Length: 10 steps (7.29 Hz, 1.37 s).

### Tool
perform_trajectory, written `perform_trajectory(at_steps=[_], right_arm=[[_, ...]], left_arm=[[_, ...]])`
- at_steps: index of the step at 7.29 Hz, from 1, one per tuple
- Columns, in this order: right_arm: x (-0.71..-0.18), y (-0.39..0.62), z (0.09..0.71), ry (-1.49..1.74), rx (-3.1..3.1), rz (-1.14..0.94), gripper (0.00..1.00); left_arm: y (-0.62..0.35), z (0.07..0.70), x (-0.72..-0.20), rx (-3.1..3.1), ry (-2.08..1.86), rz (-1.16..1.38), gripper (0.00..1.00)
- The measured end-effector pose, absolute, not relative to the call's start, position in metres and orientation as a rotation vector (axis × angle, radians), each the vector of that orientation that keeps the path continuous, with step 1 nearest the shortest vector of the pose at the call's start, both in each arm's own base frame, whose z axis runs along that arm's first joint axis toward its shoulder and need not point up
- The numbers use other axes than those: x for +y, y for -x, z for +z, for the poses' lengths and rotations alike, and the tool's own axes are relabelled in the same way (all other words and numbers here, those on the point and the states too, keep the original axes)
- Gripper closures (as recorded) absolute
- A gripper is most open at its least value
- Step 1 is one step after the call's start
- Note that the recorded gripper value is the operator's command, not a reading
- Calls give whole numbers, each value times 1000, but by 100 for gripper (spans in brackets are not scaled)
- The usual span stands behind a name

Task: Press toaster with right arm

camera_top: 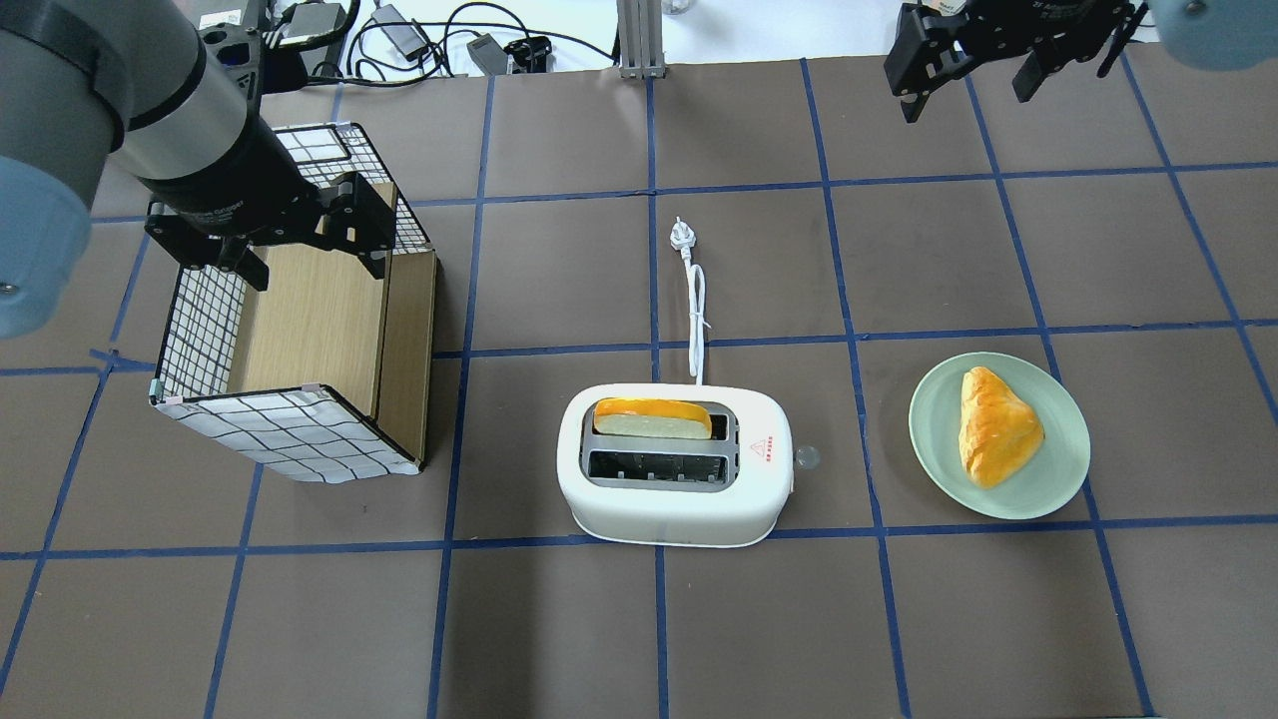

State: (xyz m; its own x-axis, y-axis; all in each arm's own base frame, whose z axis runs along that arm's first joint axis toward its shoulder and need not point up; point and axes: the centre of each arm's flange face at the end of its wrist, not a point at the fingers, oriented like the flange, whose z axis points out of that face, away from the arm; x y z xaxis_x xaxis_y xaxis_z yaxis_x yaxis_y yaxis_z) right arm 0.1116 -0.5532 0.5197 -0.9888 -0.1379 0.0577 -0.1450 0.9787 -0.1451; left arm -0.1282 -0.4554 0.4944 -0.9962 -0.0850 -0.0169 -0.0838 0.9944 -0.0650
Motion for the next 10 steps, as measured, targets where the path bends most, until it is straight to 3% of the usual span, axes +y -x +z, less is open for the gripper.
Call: perform_trajectory(at_steps=[4,5,10], right_arm=[[-532,-106,505,-100,-3074,155,4],[-530,-106,502,-96,-3072,173,0],[-527,-106,500,-103,-3067,232,0]], left_arm=[[128,494,-456,3118,132,-99,0],[128,494,-456,3118,132,-99,0],[128,494,-456,3118,132,-100,0]])
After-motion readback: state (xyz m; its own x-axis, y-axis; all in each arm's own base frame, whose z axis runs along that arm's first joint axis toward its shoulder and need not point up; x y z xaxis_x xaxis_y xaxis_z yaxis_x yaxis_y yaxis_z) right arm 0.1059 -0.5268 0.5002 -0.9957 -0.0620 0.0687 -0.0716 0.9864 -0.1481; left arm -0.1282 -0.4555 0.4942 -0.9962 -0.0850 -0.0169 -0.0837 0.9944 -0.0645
